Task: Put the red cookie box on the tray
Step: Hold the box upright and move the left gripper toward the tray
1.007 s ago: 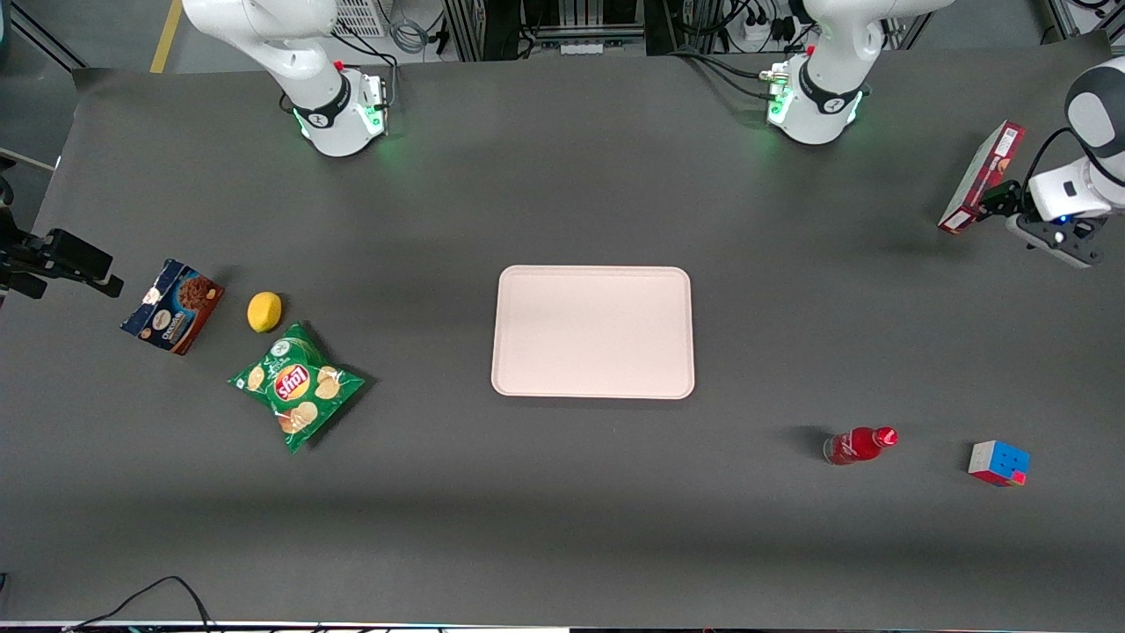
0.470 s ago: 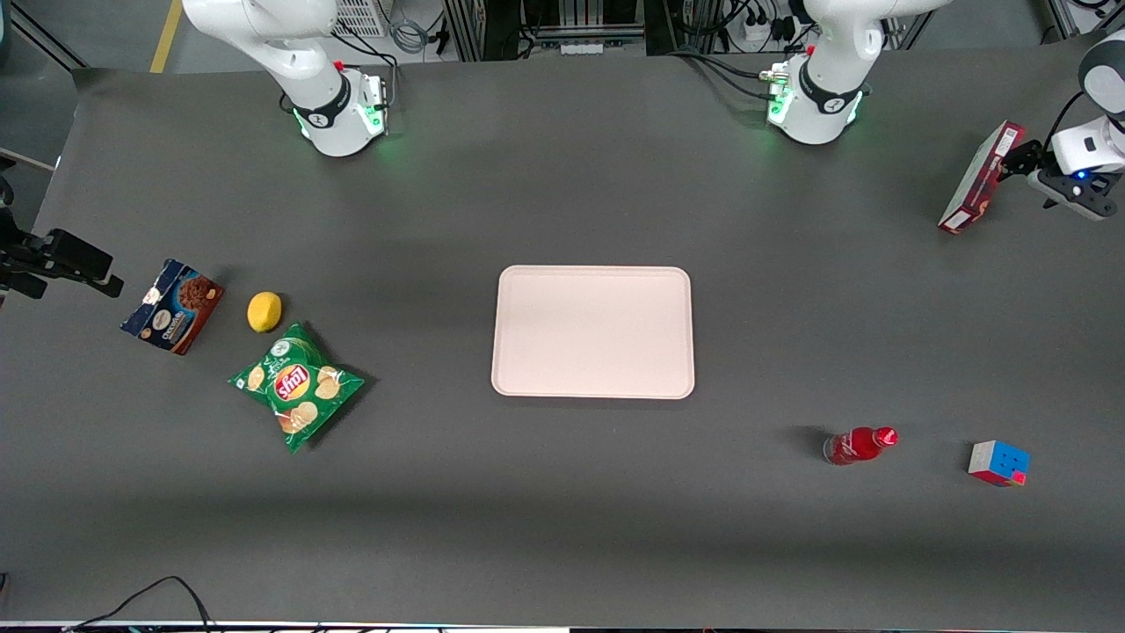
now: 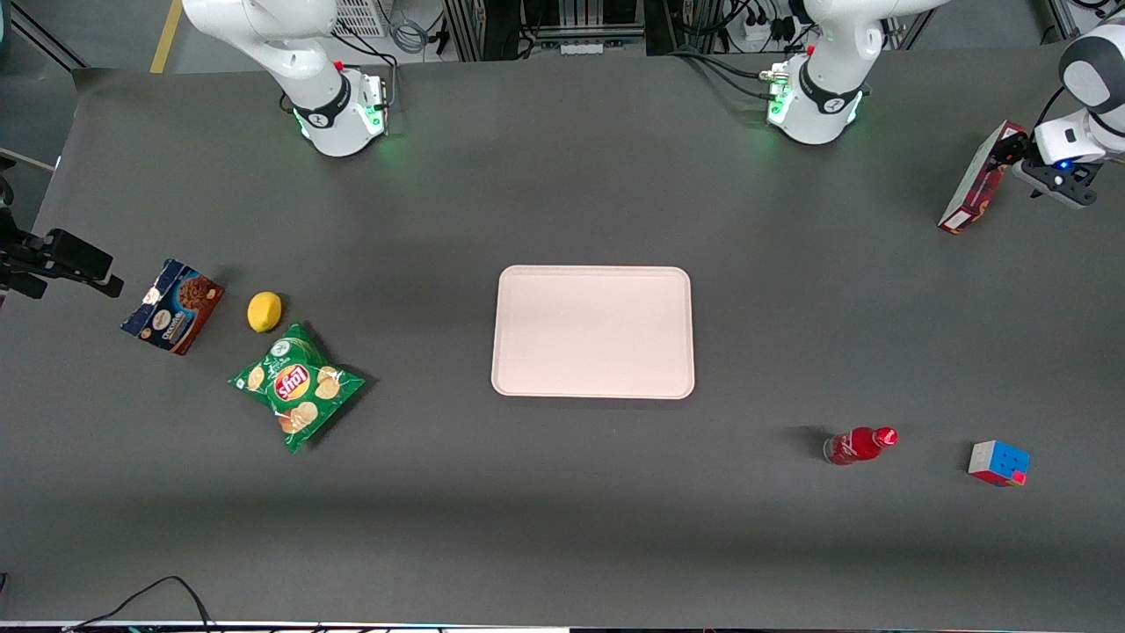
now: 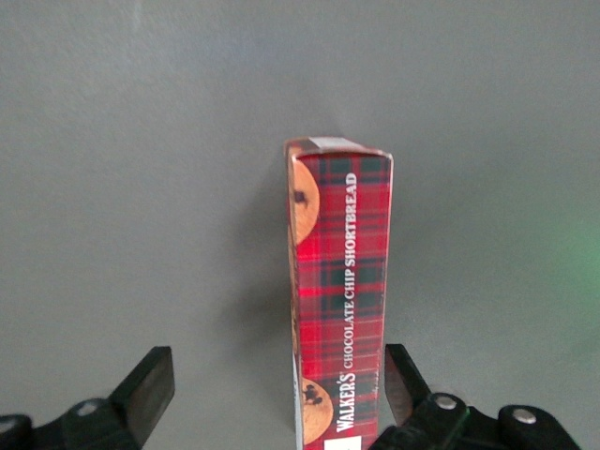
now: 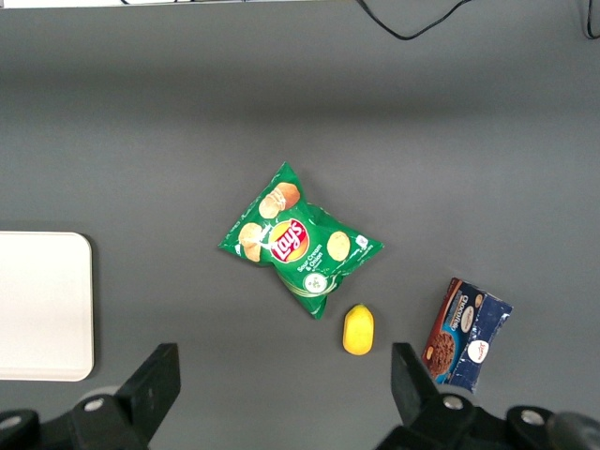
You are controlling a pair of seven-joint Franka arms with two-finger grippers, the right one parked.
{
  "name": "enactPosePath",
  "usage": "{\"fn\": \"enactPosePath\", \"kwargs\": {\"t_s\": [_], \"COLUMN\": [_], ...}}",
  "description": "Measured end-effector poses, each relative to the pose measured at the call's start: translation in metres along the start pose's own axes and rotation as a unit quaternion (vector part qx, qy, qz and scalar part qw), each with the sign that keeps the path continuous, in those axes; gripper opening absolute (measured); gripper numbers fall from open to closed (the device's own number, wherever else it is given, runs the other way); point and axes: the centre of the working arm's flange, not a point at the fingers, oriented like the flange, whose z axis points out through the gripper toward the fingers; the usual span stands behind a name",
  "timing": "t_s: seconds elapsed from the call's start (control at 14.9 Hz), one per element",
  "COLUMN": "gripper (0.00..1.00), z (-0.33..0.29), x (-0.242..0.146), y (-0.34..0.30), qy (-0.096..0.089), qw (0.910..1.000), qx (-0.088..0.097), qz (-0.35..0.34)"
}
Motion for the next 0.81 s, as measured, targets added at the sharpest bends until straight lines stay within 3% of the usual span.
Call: {"fn": "enactPosePath", "kwargs": {"t_s": [0.81], "gripper": [1.00], "z": [0.028], "x": [-0.016], "y": [0.017], "qy": [0.000], "qw": [0.9999], "qx": [-0.009], "qz": [-0.010]}}
